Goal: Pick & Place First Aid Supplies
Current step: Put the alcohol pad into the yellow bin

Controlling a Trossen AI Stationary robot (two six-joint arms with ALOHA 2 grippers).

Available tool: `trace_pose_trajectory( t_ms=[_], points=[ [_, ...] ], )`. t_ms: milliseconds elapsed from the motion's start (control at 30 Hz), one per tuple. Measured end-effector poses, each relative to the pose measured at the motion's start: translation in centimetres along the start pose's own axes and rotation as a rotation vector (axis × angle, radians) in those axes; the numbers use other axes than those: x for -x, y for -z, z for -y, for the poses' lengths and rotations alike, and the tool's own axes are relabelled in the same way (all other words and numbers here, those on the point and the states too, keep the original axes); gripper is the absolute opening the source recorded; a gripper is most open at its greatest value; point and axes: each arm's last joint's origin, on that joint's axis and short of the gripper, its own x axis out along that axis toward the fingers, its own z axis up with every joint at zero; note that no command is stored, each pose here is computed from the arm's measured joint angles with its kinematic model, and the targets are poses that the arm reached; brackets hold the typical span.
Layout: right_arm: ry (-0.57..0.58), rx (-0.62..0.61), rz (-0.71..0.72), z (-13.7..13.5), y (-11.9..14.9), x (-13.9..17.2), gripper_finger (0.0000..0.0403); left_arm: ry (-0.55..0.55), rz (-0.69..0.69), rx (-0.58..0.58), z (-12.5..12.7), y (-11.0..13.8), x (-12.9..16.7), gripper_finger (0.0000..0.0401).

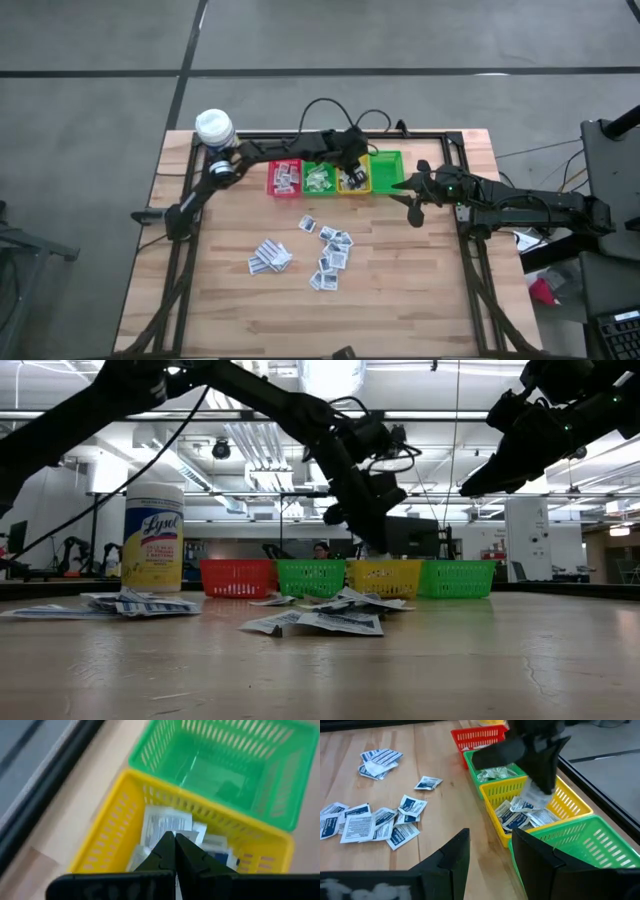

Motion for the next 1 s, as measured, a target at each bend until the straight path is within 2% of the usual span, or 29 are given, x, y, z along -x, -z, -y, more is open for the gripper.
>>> trace_pose_trajectory(
  t_ms=[433,600,767,1000],
  points=[
    [0.0,0.002,-0.007,0.0,0.1,0.0,0.0146,0.008,-0.044,0.024,0.1,1.8,-1.7,0.0001],
    [0.0,0.002,-0.007,0.0,0.1,0.0,0.0146,0.007,-0.05,0.03,0.1,2.0,-1.9,0.0018],
    [0.0,0.0,-0.007,0.0,0.1,0.0,0.0146,0.01,-0.028,0.018,0.1,1.8,-2.0,0.0062],
    [0.0,-0.002,-0.007,0.0,0.1,0.0,0.0146,0.009,0.029,0.002,0.1,0.4,-1.0,0.016]
  ],
)
